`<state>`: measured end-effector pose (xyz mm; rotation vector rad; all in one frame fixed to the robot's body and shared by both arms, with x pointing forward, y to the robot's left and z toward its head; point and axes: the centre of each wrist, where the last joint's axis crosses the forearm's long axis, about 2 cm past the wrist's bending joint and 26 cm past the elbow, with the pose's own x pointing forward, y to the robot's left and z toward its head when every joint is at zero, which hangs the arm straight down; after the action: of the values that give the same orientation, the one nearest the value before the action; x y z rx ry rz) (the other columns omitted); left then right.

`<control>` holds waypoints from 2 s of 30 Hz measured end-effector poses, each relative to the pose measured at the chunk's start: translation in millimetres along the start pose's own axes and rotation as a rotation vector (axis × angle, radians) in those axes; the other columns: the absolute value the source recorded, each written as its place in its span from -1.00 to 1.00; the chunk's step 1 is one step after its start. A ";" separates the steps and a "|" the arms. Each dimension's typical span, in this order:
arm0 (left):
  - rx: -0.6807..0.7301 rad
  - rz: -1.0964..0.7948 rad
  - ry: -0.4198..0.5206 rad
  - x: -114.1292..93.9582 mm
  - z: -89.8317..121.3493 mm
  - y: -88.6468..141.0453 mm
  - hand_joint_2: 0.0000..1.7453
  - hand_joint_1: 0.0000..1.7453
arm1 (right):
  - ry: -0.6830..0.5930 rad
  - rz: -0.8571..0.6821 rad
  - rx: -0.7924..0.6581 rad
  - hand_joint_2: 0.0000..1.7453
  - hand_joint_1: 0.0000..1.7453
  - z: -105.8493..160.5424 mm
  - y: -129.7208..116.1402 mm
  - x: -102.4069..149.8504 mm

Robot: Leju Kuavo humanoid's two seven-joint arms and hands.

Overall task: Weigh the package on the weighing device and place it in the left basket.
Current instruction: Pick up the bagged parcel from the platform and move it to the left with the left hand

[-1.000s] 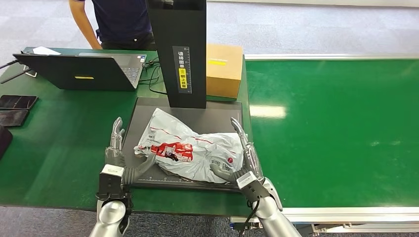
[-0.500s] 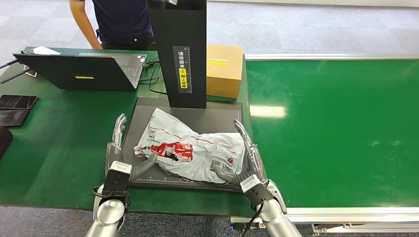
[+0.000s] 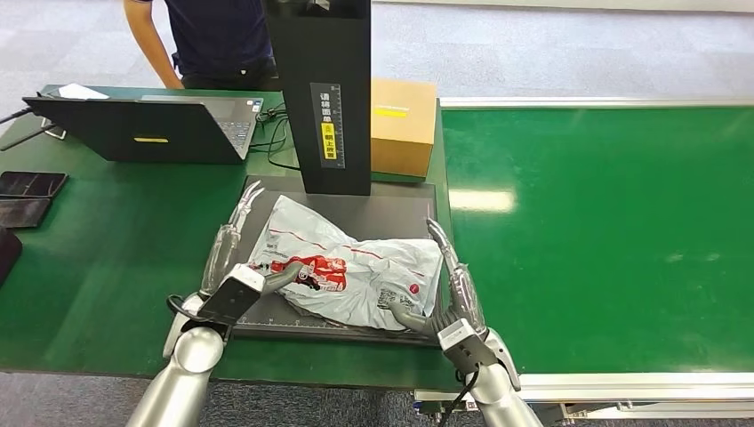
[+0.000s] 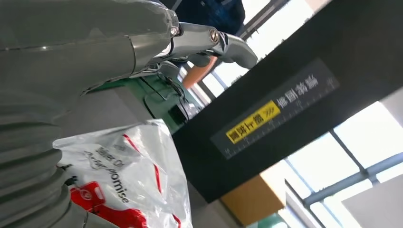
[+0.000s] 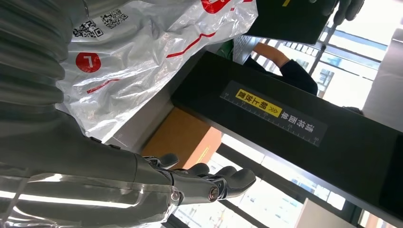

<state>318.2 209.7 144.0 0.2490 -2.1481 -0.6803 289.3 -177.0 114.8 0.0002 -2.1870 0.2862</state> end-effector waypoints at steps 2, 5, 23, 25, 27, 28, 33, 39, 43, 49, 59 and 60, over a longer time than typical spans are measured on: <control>-0.053 -0.006 -0.003 -4.2 -6.7 1.2 1.00 -1.00 | -0.001 0.000 -0.001 1.00 -1.00 0.1 -0.7 0.3; -0.134 -0.024 0.006 -11.0 -16.5 1.7 1.00 -1.00 | -0.004 0.003 -0.004 1.00 -1.00 0.4 -1.6 1.0; -0.506 -0.128 0.199 -62.6 -56.5 12.1 1.00 -1.00 | -0.004 0.013 -0.018 1.00 -1.00 1.9 -4.2 1.7; -0.547 -0.140 0.231 -66.8 -59.2 13.5 1.00 -1.00 | -0.004 0.013 -0.019 1.00 -1.00 2.0 -4.6 1.5; -0.582 -0.151 0.256 -70.1 -62.0 15.4 1.00 -1.00 | -0.003 0.014 -0.022 1.00 -1.00 2.1 -5.2 1.3; -0.598 -0.155 0.266 -71.6 -63.2 16.4 1.00 -1.00 | -0.002 0.015 -0.023 1.00 -1.00 2.3 -5.6 1.2; -0.660 -0.173 0.306 -77.5 -67.5 21.7 1.00 -0.69 | 0.000 0.017 -0.031 1.00 -1.00 3.4 -7.4 1.2; -0.701 -0.180 0.328 -81.0 -69.8 24.6 1.00 1.00 | 0.001 0.021 -0.037 1.00 -1.00 3.7 -8.2 1.0; -0.713 -0.181 0.330 -82.4 -71.0 26.3 1.00 1.00 | 0.004 0.027 -0.046 1.00 -1.00 4.3 -9.2 0.6; -0.713 -0.176 0.322 -82.8 -73.7 28.7 1.00 1.00 | 0.008 0.030 -0.052 1.00 -1.00 5.9 -9.7 0.2; -0.676 -0.116 0.295 -86.0 -71.7 33.2 1.00 1.00 | 0.011 0.034 -0.058 1.00 -1.00 6.6 -11.2 -0.5; -0.670 -0.101 0.288 -86.5 -71.0 33.7 1.00 1.00 | 0.011 0.034 -0.059 1.00 -1.00 6.6 -11.2 -0.5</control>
<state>429.5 245.3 139.3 0.0835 -1.5417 -1.2903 285.5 -189.3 113.0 -0.0710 -2.1850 0.2406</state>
